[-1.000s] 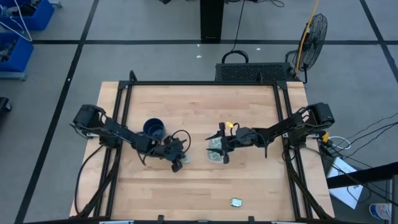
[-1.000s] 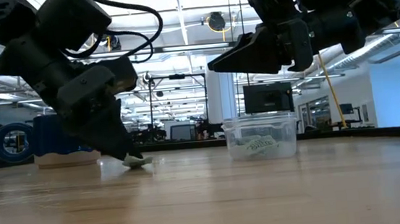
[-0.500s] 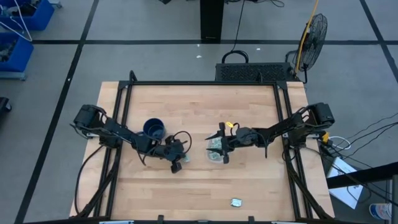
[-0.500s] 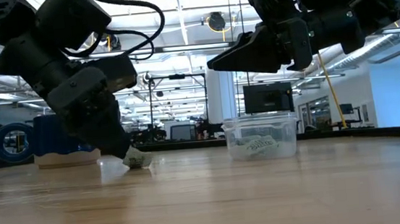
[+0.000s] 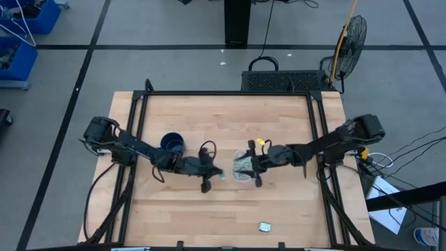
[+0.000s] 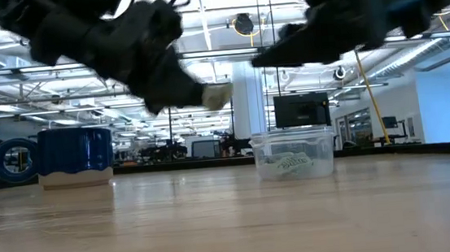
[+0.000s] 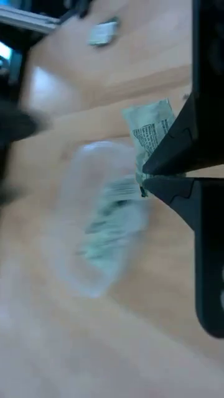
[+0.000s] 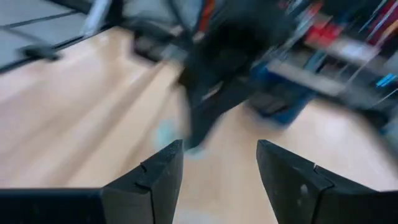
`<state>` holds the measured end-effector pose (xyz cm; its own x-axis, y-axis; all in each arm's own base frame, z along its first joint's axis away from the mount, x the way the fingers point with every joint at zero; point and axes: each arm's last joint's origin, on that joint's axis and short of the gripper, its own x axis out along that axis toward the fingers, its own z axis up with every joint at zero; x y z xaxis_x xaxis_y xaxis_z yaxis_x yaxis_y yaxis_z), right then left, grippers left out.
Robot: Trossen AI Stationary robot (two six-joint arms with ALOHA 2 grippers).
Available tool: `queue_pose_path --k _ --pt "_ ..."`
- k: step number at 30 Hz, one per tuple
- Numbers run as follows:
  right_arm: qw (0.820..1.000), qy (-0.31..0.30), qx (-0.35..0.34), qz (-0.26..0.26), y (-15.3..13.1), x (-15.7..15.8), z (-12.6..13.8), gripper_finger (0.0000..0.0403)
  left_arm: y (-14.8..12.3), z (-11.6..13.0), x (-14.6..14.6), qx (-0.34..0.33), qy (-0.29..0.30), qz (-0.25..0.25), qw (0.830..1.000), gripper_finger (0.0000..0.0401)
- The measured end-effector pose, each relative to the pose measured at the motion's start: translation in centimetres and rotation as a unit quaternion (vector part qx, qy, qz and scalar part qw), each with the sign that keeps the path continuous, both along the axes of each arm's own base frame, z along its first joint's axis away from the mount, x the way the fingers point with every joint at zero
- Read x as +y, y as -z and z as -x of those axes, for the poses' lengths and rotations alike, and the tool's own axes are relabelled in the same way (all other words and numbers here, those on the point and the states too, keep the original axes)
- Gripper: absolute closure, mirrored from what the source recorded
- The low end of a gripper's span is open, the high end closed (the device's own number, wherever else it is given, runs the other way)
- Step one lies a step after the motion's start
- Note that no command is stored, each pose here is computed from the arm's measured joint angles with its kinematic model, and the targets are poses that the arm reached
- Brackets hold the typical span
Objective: Pick and place Stevia / Truvia into bins
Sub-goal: Put the stevia packet into the transparent container
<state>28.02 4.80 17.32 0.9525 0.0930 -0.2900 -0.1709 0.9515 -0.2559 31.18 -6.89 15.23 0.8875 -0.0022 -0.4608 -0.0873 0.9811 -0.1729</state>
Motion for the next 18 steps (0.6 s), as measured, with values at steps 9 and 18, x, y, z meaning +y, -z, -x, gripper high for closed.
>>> queue_pose_path --k 9,18 --pt "0.950 -0.042 0.212 -0.223 2.0 4.8 5.3 0.0206 -4.1 -3.7 2.9 -0.027 0.009 -0.090 0.996 0.0369" --pt "0.959 -0.083 0.172 -0.211 3.3 9.7 8.5 0.0206 -2.0 -7.5 4.5 -0.009 0.057 -0.092 0.994 0.0386"
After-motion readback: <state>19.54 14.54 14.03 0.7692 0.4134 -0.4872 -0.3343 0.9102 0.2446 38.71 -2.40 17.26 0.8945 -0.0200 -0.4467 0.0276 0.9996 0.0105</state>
